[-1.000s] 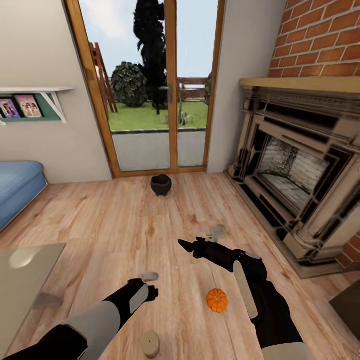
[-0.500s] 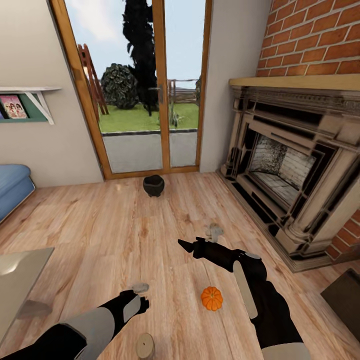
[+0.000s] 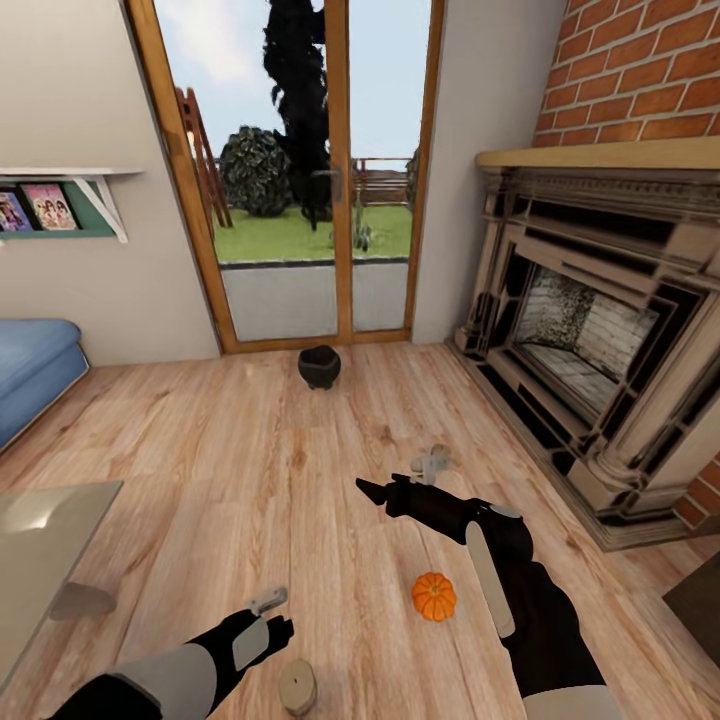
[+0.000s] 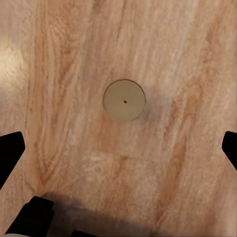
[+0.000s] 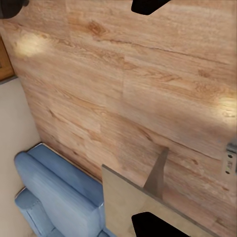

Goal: Place each of the two pumpkins and all three candles from the living room inside a cabinet in the living room (use any cabinet), then make sure every cabinet is closed, and position the cauldron so it is next to a table in the living room.

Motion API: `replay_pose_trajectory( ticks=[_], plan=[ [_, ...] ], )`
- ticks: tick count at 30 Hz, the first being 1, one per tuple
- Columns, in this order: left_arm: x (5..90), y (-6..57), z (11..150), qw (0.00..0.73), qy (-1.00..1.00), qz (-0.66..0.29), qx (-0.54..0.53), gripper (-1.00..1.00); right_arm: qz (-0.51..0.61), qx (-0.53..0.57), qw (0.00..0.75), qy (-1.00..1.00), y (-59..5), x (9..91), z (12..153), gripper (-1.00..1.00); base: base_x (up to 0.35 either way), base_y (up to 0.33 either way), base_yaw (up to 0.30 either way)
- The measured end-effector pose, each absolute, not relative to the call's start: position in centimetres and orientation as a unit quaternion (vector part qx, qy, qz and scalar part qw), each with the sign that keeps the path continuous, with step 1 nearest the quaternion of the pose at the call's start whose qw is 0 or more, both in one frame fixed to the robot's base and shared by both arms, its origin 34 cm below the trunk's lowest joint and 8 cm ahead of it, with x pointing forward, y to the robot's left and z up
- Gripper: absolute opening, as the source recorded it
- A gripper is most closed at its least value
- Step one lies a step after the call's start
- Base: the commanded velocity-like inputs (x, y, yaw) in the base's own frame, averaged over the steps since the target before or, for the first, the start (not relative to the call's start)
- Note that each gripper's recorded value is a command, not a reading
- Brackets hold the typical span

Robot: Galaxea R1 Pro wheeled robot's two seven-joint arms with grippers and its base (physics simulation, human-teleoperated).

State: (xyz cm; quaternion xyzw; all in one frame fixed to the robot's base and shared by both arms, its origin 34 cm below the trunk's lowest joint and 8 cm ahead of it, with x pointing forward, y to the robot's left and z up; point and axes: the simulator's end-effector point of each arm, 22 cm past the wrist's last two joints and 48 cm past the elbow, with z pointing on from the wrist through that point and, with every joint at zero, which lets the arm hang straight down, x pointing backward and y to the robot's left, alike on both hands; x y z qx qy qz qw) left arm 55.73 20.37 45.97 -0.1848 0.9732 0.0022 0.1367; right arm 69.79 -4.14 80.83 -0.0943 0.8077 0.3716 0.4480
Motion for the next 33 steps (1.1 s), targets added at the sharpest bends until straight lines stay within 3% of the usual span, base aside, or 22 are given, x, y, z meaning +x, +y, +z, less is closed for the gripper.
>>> replay_pose_trajectory(
  ticks=[33],
  plan=[
    [58.5, 18.6, 41.5, 0.17, 0.97, -0.02, -0.174, 1.0, 0.373, -0.1, 0.446, 0.808, -3.7, 68.8, 74.5, 1.0, 0.0, 0.0, 0.0]
  ],
)
